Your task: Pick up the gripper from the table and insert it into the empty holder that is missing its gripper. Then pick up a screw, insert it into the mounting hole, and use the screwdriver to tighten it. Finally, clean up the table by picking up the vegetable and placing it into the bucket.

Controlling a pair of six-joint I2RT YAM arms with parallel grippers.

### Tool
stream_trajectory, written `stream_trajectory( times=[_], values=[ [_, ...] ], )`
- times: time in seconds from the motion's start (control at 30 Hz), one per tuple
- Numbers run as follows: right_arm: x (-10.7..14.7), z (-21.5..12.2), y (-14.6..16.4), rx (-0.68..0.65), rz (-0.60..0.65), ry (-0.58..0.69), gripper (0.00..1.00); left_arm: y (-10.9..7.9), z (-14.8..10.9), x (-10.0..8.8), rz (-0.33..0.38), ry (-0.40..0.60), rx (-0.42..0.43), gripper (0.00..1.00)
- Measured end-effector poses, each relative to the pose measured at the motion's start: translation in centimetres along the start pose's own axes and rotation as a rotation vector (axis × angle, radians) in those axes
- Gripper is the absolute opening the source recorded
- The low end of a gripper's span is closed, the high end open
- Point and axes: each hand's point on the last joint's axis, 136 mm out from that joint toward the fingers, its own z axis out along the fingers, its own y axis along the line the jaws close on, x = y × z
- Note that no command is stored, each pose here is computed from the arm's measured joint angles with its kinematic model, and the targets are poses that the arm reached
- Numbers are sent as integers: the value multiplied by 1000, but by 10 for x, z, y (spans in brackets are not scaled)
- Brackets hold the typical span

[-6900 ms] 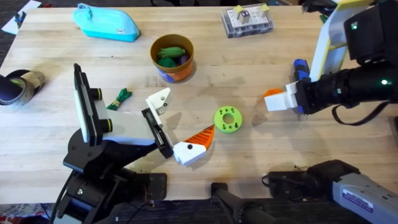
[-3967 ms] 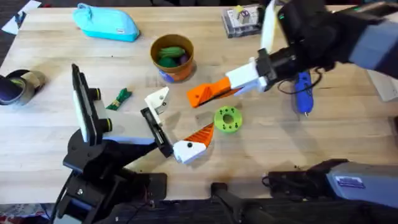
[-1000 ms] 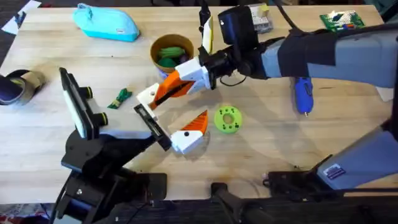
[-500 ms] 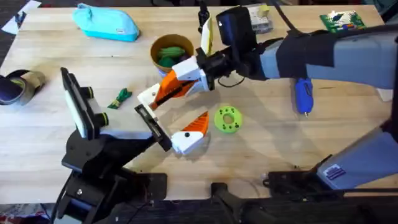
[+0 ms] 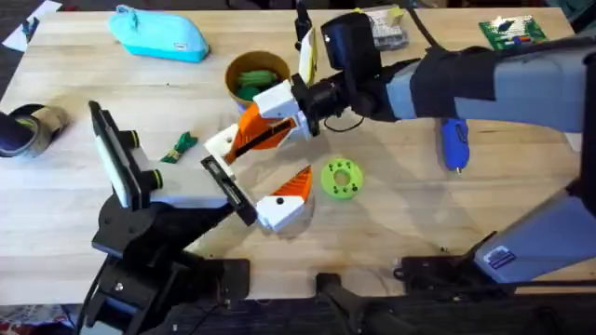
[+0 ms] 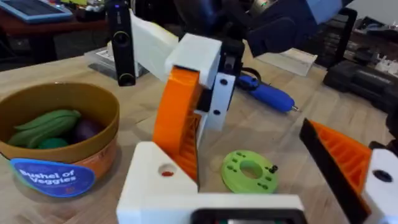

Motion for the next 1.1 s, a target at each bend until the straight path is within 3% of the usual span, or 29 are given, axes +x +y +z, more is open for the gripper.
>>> stream_trajectory(
  times=[0.2,0.37,0.57,0.7,0.77,1.1],
  values=[
    [-2,-3,-1,0,1,-10,544,-2,0,0,3,2,9,995],
    [-8,-9,-2,3,-1,-33,594,-17,0,3,3,15,91,995],
    [-19,-27,-5,4,7,-82,727,-21,0,4,3,19,116,995],
    [-29,-45,-7,5,13,-130,860,-22,-1,4,3,20,122,995],
    [-35,-56,-9,6,18,-159,972,-22,-1,4,3,20,122,995],
    [-58,-114,-18,6,39,-303,996,-22,-1,4,3,21,124,995]
  ],
)
